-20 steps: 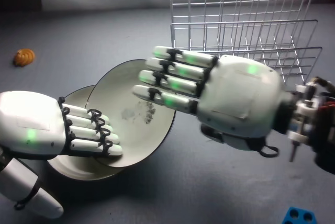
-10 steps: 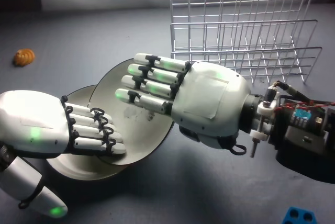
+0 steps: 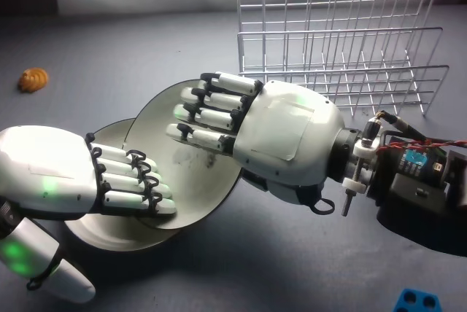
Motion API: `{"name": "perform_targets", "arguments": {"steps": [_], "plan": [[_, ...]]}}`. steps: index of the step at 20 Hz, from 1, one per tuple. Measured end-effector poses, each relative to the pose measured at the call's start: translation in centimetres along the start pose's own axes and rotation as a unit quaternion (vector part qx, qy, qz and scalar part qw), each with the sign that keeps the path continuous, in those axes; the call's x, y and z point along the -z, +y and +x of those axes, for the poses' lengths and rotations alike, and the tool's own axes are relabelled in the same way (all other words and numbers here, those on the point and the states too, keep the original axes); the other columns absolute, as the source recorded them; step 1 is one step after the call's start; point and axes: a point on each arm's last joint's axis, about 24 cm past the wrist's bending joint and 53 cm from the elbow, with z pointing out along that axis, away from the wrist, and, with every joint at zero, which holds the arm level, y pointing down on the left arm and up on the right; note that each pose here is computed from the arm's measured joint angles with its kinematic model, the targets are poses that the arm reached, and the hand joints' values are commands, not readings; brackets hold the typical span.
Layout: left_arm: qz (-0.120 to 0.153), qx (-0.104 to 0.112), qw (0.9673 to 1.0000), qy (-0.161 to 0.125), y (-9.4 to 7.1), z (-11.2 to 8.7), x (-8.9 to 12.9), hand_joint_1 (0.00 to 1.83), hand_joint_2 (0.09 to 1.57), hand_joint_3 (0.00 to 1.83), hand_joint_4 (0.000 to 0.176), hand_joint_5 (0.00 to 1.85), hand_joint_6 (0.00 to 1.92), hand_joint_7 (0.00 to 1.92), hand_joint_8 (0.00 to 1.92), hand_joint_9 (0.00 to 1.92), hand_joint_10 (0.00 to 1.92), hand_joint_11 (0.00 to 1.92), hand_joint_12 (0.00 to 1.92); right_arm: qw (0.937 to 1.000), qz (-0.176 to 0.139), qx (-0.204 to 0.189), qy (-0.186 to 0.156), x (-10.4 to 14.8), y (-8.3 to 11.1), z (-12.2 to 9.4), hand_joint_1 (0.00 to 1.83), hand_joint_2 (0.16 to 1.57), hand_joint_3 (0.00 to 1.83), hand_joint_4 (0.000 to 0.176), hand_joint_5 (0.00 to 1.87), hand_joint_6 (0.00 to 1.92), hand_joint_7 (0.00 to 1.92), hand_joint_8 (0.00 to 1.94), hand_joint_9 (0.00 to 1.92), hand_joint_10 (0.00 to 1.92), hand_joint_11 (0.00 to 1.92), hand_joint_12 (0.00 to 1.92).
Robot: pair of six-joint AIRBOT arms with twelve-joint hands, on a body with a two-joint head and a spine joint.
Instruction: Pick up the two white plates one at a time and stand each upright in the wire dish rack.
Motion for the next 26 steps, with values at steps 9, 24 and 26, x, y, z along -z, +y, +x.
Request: {"name": "perform_targets", "arguments": {"steps": [9,24,26], "plan": [[0.001,0.006,1.0,-0.002,0.1,-0.1,0.0,0.0,1.1,0.0,0.0,0.0,0.0,0.0,0.0,0.0,0.0,0.02,0.03,0.9997,-0.008,0.001,-0.021,-0.1,0.6,-0.9,1.36,1.14,0.0,0.0,0.89,1.14,0.94,1.03,0.85,1.23,0.58,1.31],[0.001,0.019,0.9963,-0.084,0.6,-7.2,4.3,0.0,1.1,0.0,0.0,0.03,0.0,0.02,0.0,0.01,0.0,0.0,0.12,0.9996,-0.01,-0.007,-0.027,-0.1,1.0,-1.1,1.37,1.13,0.0,0.0,0.88,1.14,0.96,1.01,0.86,1.22,0.6,1.31],[0.002,0.017,0.9956,-0.092,0.6,-7.8,4.9,0.0,1.1,0.0,0.0,0.01,0.0,0.01,0.01,0.0,0.0,0.0,0.07,0.9995,-0.011,-0.01,-0.027,-0.1,1.2,-1.1,1.37,1.14,0.0,0.0,0.85,1.17,0.96,1.0,0.86,1.22,0.58,1.31]]}}
